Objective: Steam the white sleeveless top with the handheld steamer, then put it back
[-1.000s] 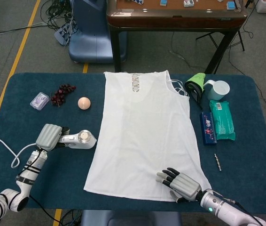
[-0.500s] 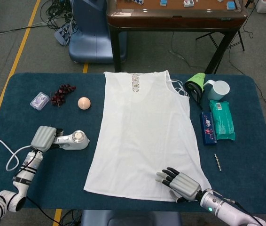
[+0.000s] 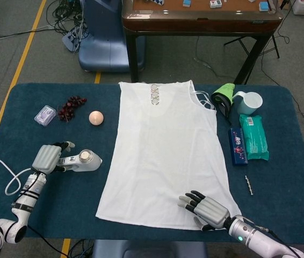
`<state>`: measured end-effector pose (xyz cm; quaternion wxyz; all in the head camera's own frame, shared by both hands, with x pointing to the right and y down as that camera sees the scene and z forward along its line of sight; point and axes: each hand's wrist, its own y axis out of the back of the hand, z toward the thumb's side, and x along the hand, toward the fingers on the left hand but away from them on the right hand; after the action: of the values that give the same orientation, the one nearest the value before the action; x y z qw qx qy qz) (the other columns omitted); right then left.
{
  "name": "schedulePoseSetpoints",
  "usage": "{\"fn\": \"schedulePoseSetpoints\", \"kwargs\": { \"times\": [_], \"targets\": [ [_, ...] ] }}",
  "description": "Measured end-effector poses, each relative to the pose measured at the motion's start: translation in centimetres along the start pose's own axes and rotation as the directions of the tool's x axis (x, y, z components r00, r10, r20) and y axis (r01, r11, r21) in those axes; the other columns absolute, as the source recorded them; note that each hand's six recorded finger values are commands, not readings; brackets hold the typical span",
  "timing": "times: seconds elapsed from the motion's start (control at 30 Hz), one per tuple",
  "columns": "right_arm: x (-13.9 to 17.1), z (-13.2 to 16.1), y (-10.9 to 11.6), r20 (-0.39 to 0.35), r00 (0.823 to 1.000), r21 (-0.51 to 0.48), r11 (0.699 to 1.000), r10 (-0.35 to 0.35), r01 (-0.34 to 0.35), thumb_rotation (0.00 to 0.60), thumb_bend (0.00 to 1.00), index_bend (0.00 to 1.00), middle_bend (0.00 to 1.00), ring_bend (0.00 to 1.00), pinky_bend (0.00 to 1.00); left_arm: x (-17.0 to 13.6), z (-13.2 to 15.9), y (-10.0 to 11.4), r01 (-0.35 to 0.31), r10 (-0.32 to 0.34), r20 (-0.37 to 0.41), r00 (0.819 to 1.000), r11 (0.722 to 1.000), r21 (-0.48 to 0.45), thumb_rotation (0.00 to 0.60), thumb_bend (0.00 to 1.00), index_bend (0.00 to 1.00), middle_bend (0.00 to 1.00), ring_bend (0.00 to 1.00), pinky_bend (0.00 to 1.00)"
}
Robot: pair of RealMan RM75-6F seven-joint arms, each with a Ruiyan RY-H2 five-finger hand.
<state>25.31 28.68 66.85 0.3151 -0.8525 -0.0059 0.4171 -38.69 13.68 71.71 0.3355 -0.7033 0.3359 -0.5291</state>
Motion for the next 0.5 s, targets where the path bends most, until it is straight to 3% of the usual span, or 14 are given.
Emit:
{"fn": "schedulePoseSetpoints", "kwargs": {
  "times": [0.3, 0.5],
  "targets": [
    [-0.1, 0.0, 0.2, -0.004, 1.000, -0.002, 1.000, -0.006, 0.006, 0.483, 0.71, 0.00, 0.05, 0.00, 0.00, -0.6, -0.6, 0.5, 0.034, -0.033, -0.026, 0.999, 0.999, 0.010, 0.600, 0.13, 0.08, 0.21, 0.23, 0.43],
    [0.1, -0.1, 0.7, -0.004, 1.000, -0.004, 1.000, -0.029, 0.029, 0.483, 0.71, 0.00, 0.05, 0.00, 0.00, -1.5, -0.8, 1.3, 0.046, -0.047, -0.045, 0.998, 0.999, -0.014, 0.600, 0.13, 0.07, 0.19, 0.22, 0.42]
  ]
}}
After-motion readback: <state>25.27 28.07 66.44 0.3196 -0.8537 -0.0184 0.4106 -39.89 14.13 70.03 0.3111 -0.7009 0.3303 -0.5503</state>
